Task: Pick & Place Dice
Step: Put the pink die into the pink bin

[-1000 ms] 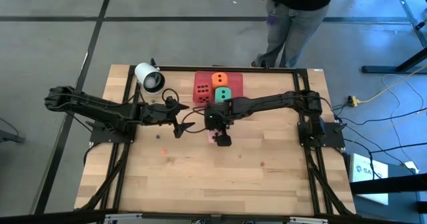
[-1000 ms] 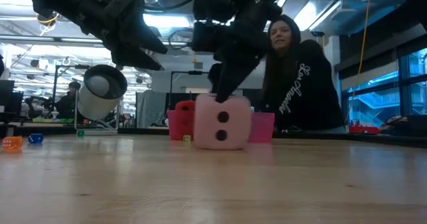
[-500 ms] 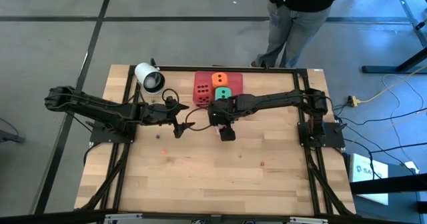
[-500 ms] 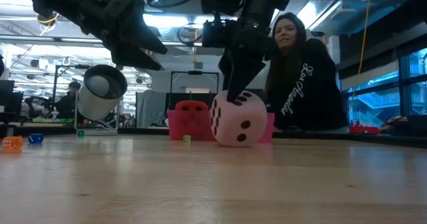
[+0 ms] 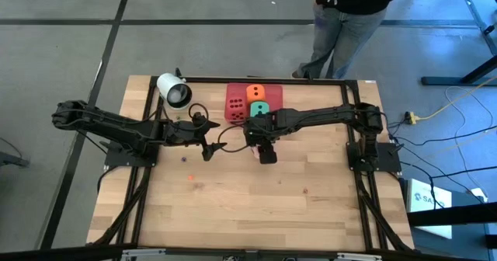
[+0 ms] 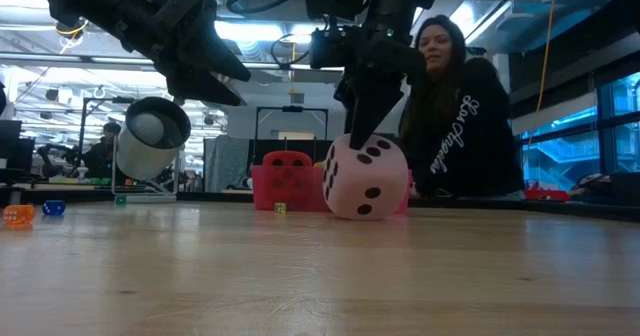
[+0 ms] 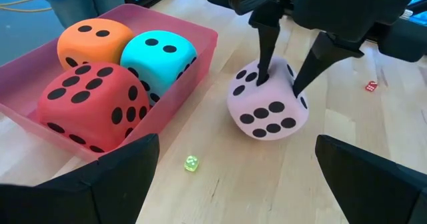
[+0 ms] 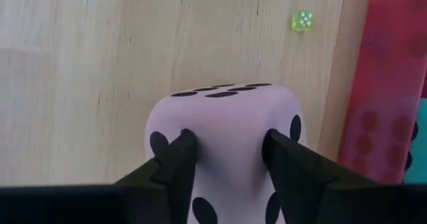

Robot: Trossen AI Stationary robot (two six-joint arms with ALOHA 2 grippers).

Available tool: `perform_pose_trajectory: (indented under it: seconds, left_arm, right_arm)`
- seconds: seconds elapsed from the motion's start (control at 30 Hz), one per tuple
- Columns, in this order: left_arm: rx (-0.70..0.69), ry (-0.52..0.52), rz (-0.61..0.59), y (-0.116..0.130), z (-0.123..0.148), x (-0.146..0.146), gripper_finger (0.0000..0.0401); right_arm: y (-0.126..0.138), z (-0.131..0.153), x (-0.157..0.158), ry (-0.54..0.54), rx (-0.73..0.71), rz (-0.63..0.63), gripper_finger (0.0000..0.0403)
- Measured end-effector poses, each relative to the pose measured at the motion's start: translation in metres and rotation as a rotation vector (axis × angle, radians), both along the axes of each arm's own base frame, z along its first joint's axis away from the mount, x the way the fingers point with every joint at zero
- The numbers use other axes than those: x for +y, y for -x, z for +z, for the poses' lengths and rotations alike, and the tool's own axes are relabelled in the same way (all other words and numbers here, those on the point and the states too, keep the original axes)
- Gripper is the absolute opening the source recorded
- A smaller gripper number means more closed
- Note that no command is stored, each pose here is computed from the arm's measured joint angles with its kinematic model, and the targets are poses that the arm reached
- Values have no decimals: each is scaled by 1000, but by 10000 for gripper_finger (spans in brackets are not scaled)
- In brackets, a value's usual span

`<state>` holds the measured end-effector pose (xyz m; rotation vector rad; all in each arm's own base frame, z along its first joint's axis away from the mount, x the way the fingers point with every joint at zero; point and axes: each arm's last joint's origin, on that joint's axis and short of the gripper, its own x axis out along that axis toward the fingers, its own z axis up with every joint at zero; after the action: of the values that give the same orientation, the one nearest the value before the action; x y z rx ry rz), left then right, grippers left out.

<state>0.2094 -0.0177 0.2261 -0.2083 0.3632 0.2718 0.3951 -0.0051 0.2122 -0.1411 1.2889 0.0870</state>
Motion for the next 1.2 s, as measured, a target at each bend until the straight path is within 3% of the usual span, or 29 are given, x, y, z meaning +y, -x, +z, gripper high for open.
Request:
perform_pose_trajectory:
  seconds: [0.5,1.2]
  left_arm:
    - [0,-1,0,0,0,0,400]
    - [2,-8,-3,0,0,0,400]
  right_arm:
    - [4,-1,1,0,38,31,89]
    - [9,2,0,45,79,52,77]
